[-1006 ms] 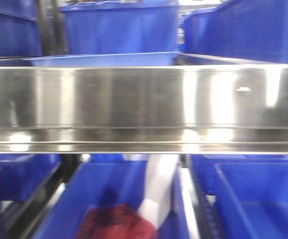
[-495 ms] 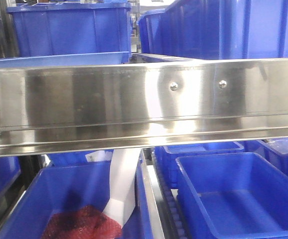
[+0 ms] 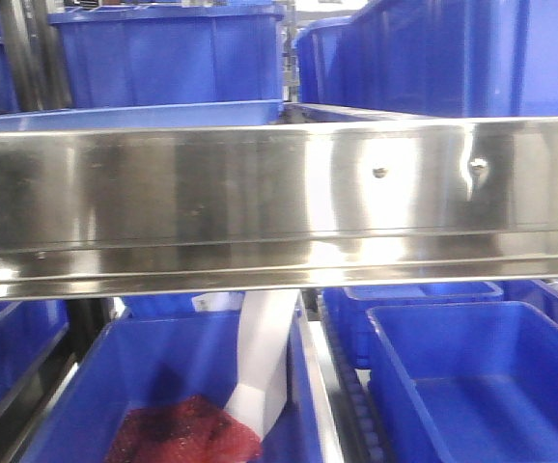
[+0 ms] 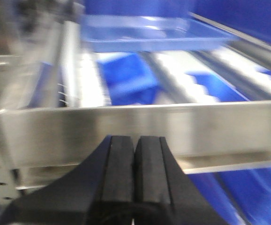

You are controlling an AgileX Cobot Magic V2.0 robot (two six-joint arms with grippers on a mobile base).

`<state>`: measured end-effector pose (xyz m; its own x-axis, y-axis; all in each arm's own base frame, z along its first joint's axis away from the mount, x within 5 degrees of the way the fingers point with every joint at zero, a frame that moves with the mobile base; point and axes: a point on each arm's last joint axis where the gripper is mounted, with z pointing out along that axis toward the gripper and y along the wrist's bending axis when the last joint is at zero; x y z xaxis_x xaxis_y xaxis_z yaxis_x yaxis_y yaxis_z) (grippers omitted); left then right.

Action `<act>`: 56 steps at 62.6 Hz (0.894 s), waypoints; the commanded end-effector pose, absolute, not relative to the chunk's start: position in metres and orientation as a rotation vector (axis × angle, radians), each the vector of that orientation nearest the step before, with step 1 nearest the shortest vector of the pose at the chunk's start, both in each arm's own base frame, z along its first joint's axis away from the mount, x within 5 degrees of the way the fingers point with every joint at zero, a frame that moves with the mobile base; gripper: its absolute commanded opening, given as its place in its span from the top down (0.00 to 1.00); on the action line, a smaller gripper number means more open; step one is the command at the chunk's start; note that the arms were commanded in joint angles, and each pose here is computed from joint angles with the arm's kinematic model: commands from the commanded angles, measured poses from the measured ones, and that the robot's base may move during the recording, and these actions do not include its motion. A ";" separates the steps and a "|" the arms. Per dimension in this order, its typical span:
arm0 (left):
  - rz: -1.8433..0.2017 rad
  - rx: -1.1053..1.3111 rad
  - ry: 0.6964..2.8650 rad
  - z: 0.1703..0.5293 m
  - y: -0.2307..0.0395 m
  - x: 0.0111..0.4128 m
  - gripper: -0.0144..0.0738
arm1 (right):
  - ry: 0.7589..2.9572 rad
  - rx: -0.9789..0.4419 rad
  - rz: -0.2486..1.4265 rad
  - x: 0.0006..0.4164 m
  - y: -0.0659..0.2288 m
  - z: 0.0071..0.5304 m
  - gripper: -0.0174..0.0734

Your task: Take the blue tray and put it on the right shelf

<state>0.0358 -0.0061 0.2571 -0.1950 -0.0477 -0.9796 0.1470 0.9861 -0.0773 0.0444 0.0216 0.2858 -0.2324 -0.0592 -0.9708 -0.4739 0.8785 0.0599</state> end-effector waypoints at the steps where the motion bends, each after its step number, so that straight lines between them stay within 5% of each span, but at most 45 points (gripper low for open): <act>1: -0.121 0.018 1.555 0.257 -0.004 0.041 0.89 | 1.678 -0.407 0.408 0.045 0.022 0.301 0.79; 16: -0.024 -0.091 1.429 0.202 0.003 0.056 0.89 | 1.678 -0.407 0.408 0.045 0.022 0.301 0.79; 56: -0.023 -0.095 1.480 0.197 0.003 0.057 0.89 | 1.678 -0.407 0.408 0.045 0.022 0.301 0.79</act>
<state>0.0566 0.0027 0.1996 0.0207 -0.0760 -0.9969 -0.0469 0.9959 -0.0769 0.0445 0.0216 0.2848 -0.2350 -0.0626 -0.9700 -0.4731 0.8791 0.0579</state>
